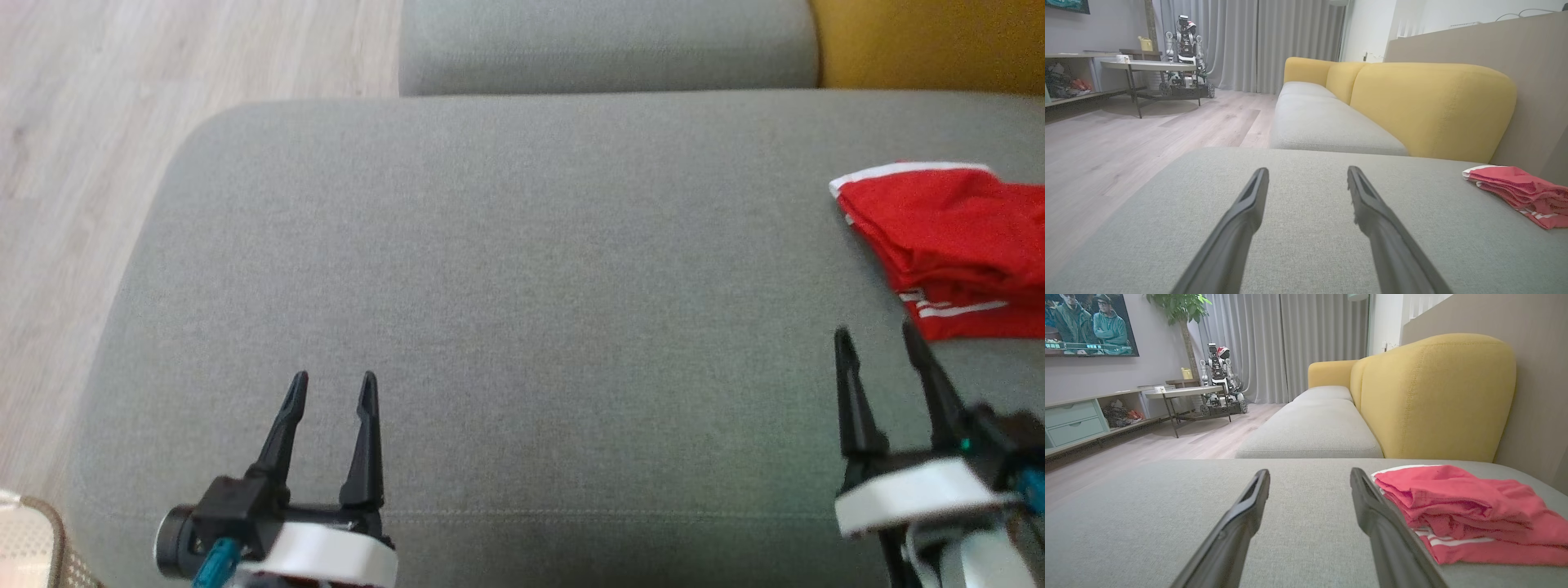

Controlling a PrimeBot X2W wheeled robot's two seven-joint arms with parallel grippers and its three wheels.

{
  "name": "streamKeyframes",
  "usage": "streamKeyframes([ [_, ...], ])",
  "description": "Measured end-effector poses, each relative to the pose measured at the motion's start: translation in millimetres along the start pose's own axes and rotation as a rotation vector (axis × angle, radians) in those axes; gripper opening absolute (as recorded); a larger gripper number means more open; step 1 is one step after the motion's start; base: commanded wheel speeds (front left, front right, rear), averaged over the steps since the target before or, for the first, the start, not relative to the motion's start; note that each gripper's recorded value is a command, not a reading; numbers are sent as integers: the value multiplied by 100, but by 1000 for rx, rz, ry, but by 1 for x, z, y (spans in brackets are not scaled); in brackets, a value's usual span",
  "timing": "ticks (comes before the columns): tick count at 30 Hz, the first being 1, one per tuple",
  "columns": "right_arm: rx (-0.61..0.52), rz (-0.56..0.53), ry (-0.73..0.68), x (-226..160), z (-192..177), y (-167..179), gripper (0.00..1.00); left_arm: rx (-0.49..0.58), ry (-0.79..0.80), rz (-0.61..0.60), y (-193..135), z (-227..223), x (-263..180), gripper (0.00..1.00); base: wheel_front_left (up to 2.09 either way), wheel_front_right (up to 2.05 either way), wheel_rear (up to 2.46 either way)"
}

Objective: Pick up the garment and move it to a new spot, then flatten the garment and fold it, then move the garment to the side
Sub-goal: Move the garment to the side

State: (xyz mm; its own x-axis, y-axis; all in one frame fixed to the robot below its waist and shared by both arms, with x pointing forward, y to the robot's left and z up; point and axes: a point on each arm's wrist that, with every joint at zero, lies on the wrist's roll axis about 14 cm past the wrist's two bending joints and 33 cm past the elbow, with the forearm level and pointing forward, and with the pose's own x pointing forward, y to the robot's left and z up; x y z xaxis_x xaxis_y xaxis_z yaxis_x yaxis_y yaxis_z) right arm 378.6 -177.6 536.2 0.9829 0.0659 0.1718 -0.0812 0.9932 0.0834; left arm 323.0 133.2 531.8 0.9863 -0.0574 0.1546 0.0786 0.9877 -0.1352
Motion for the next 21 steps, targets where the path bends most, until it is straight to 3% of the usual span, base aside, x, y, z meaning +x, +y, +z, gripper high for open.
streamKeyframes([
  [10,41,0,12,-37,-1,5,100,31,-44,-62,-9,13,-5,100,0,0,0],
  [21,54,-15,-6,-42,5,2,100,38,-33,-74,-10,10,-11,100,0,0,0],
])
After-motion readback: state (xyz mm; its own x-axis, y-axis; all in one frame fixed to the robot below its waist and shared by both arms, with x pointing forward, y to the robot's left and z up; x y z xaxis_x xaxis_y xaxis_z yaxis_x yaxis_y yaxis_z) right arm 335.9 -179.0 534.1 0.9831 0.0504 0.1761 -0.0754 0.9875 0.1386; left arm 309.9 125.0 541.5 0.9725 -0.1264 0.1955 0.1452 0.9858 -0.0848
